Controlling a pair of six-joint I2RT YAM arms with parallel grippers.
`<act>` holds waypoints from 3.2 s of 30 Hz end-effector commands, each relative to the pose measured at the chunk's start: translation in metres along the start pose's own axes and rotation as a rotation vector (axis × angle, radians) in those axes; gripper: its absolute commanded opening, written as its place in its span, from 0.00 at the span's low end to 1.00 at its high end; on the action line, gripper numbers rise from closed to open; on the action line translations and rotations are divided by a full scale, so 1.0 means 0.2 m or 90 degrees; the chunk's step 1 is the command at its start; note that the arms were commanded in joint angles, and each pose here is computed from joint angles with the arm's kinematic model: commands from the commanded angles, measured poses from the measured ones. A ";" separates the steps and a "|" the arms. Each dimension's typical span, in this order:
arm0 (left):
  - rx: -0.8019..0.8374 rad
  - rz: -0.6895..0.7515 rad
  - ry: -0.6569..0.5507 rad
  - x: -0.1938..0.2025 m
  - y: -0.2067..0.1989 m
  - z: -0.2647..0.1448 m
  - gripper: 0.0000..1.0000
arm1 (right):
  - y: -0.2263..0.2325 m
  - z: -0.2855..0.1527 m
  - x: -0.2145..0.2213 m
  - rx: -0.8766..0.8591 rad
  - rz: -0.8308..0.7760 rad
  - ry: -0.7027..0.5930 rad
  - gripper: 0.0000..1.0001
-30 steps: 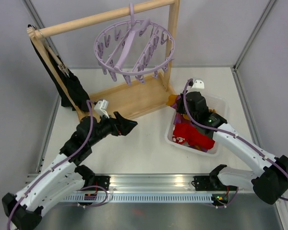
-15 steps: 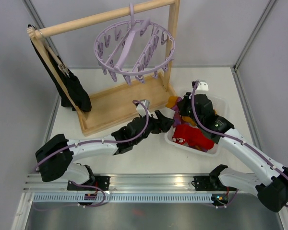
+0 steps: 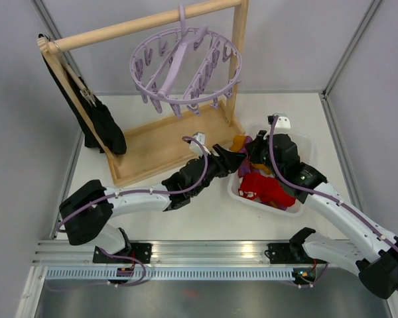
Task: Clip the socks to the hanger
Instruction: Pick up the sock from the bin.
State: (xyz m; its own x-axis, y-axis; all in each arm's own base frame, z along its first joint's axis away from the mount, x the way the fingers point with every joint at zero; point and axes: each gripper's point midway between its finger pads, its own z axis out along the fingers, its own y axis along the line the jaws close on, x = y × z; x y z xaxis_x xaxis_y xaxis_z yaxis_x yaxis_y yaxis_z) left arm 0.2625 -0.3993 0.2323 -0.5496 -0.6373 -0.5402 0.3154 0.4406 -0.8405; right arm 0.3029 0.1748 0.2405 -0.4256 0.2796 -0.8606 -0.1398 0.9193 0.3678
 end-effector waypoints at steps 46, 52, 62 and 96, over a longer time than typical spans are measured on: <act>0.100 -0.064 -0.031 -0.14 -0.19 0.05 0.02 | 0.00 -0.17 -0.01 -0.040 -0.020 0.003 0.24; 0.128 0.079 -0.005 -0.18 -0.28 -0.04 0.02 | -0.03 -0.23 -0.15 0.003 -0.021 -0.024 0.66; 0.061 0.275 0.055 -0.42 -0.41 -0.36 0.02 | 0.10 -0.25 -0.44 -0.007 -0.043 -0.068 0.73; -0.026 0.372 0.067 -0.63 -0.25 -0.84 0.02 | 0.78 0.05 -0.71 -0.354 -0.268 -0.205 0.72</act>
State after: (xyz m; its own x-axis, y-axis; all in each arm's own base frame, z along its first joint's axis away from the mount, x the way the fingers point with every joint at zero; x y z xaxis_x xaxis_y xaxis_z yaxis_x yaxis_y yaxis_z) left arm 0.1866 -0.2380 0.3391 -0.4044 -0.2372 -0.8833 0.5312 0.7253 -0.4379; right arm 0.3490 0.2741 0.3790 -0.0708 0.0445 -0.9965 -0.6694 0.7385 0.0805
